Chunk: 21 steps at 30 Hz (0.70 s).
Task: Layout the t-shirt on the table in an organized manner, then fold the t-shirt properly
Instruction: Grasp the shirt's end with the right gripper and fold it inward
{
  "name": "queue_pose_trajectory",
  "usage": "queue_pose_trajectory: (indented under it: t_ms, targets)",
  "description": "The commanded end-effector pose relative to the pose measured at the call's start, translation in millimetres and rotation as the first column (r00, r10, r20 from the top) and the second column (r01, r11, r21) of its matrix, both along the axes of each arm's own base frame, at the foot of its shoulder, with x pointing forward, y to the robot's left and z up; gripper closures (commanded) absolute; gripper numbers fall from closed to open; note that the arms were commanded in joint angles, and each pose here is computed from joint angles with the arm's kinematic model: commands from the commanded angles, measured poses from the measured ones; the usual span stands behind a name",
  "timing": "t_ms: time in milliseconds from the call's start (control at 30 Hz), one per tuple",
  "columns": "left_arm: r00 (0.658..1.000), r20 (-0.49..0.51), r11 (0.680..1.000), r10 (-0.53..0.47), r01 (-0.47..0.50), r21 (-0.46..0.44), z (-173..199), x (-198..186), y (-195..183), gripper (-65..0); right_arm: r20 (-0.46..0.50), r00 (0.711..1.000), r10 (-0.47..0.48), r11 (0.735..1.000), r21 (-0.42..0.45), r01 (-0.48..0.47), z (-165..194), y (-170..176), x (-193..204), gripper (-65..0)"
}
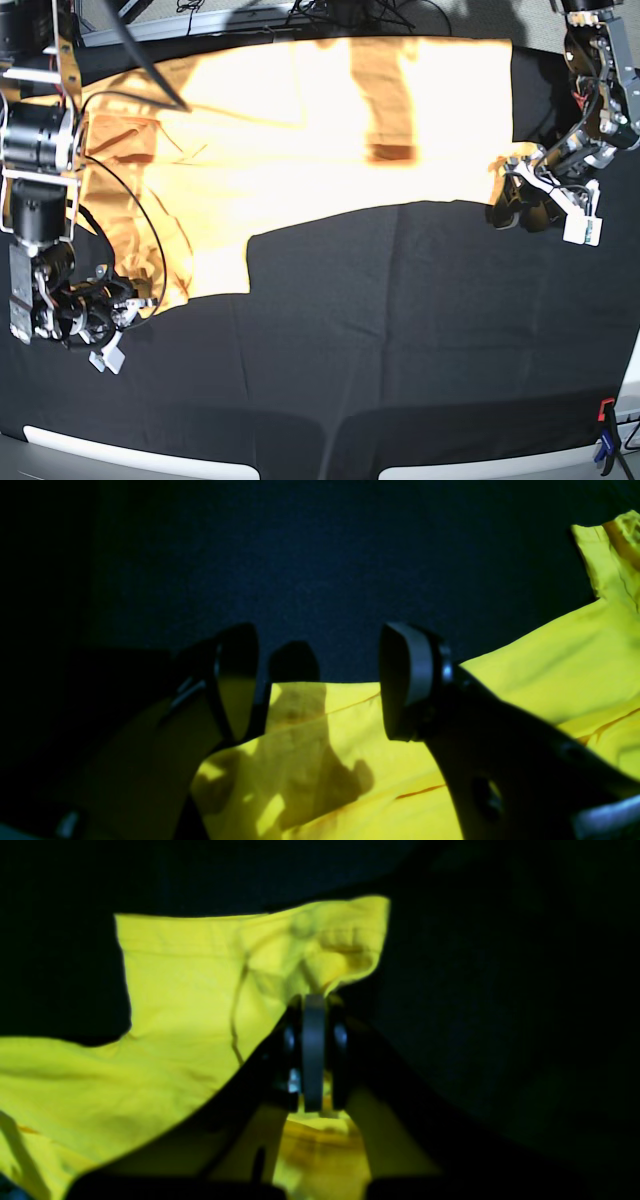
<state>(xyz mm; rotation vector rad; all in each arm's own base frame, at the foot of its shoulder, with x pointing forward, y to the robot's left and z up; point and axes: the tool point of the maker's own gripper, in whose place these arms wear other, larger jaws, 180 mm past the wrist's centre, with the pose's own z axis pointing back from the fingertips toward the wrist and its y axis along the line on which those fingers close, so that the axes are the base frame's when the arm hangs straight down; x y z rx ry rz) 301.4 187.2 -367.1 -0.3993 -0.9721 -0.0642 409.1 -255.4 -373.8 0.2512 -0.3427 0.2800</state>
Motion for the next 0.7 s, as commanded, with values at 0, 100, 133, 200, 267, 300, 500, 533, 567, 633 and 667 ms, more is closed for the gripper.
queue_pose_trajectory:
  t_ms: [0,100,133,200,267,300,500,533,567,633,667]
  targets:
    - [0.999,0.054,1.0,0.001,-0.001,-0.001,15,8,3,-35.4,0.063,0.998,0.015,1.0,0.002,-0.015,16,0,9,0.0]
    - [0.999,0.053,1.0,0.001,-0.001,-0.001,15,8,3,-35.4,0.096,0.992,0.082,0.996,-0.039,-0.079,8,11,-10,0.0]
    - [0.999,0.054,1.0,0.001,-0.001,-0.001,15,8,3,-35.4,0.107,0.988,0.109,0.993,-0.055,-0.104,5,16,-19,0.0]
    - [0.999,0.054,1.0,0.001,-0.001,-0.001,15,8,3,-35.4,0.125,0.978,0.166,0.984,-0.084,-0.156,1,27,-38,0.0]
    - [0.999,0.054,1.0,0.001,-0.001,-0.001,15,8,3,-35.4,0.14,0.965,0.22,0.973,-0.106,-0.206,-3,39,-59,0.0]
    - [0.999,0.054,1.0,0.001,-0.001,-0.001,15,8,3,-35.4,0.148,0.958,0.244,0.967,-0.114,-0.229,-4,45,-69,0.0]
    - [0.999,0.053,1.0,0.001,-0.001,-0.001,15,8,3,-35.4,0.213,0.912,0.35,0.934,-0.15,-0.323,8,75,-124,0.0]
    - [0.999,0.053,1.0,0.001,-0.001,-0.001,15,7,3,-35.4,0.228,0.905,0.359,0.931,-0.155,-0.33,12,78,-131,0.0]
    - [0.999,0.053,1.0,0.001,-0.001,-0.001,15,7,3,-35.4,0.24,0.898,0.368,0.928,-0.162,-0.336,16,80,-140,0.0]
    - [0.999,0.053,1.0,0.001,-0.001,-0.001,15,8,3,-35.4,0.254,0.889,0.38,0.923,-0.173,-0.345,23,83,-157,0.0]
    - [0.999,0.053,1.0,0.001,-0.001,-0.001,15,8,3,-35.4,0.257,0.887,0.384,0.921,-0.176,-0.348,25,84,-166,0.0]
